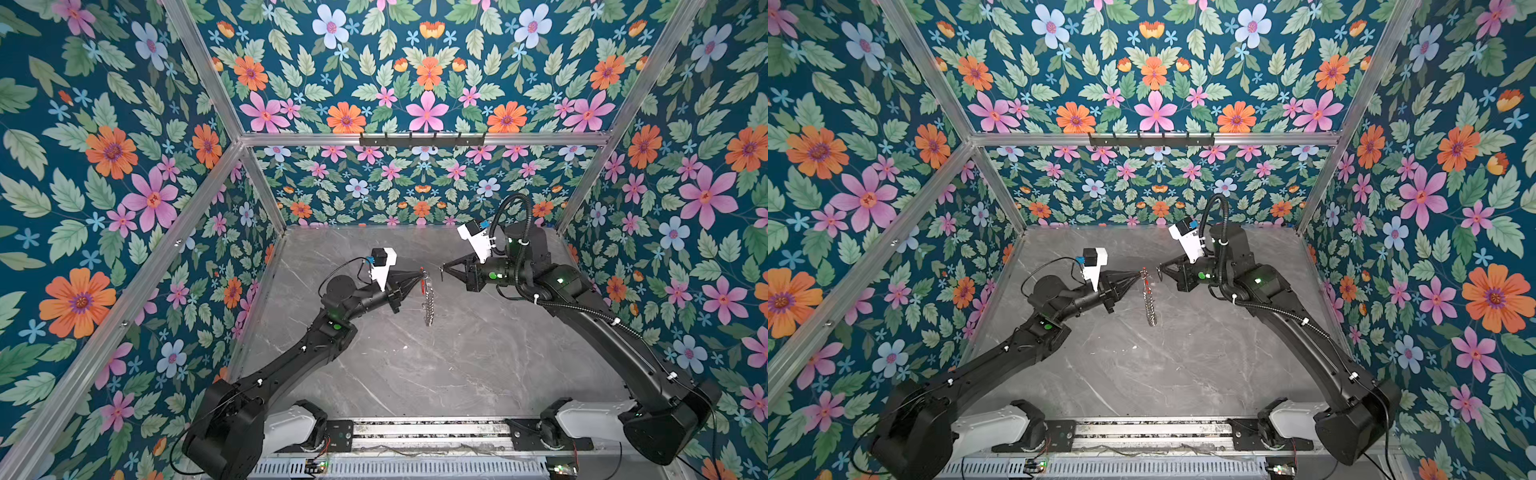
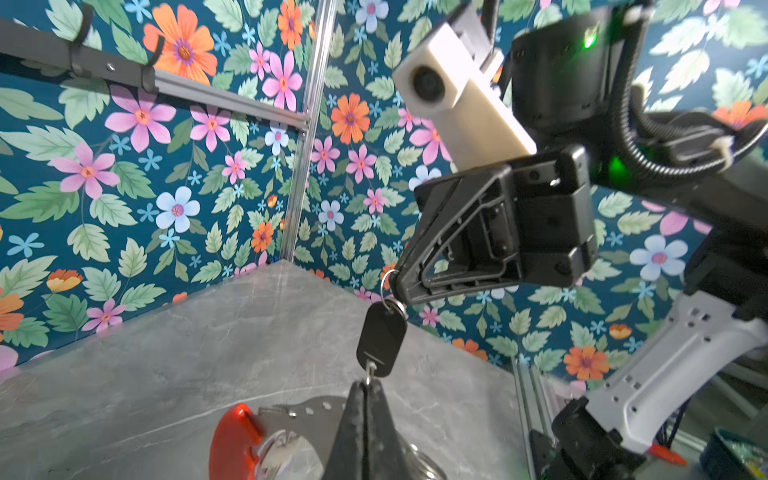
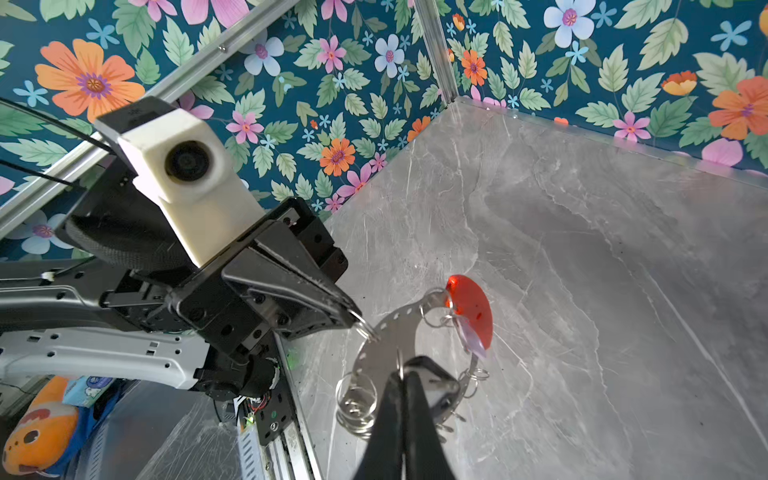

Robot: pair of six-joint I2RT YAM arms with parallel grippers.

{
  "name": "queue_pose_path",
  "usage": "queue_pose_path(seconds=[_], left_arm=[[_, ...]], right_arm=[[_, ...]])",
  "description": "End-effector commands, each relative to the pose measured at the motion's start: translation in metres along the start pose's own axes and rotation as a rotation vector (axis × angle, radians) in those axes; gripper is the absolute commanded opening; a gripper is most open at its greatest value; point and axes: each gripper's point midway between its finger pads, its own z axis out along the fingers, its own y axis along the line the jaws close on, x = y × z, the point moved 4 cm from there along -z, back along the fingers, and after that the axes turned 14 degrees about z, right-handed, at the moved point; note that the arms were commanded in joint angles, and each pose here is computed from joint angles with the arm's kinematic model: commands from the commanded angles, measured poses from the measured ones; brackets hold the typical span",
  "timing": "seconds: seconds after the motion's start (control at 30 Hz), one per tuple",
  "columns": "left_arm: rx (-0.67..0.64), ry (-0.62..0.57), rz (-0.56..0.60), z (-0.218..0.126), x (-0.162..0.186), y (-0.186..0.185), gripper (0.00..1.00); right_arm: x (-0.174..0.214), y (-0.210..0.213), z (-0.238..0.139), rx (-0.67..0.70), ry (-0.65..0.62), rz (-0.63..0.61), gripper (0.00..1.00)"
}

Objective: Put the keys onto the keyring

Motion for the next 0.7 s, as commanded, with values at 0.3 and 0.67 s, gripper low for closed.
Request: queue_pose_path(seconds=[0.3, 0.67], left_arm=[[0.049, -0.263, -0.088, -0.001, -0.046, -0.004, 0.0], [0.046, -0.247, -0.107, 0.001, -0.04, -0.001, 0.0]], right_arm=[[0.0, 0.023, 0.001, -0.151, 0.06, 0.004, 0.0], [-0.01, 0.033, 0.004, -0.132, 0.034, -0.05, 0.0]])
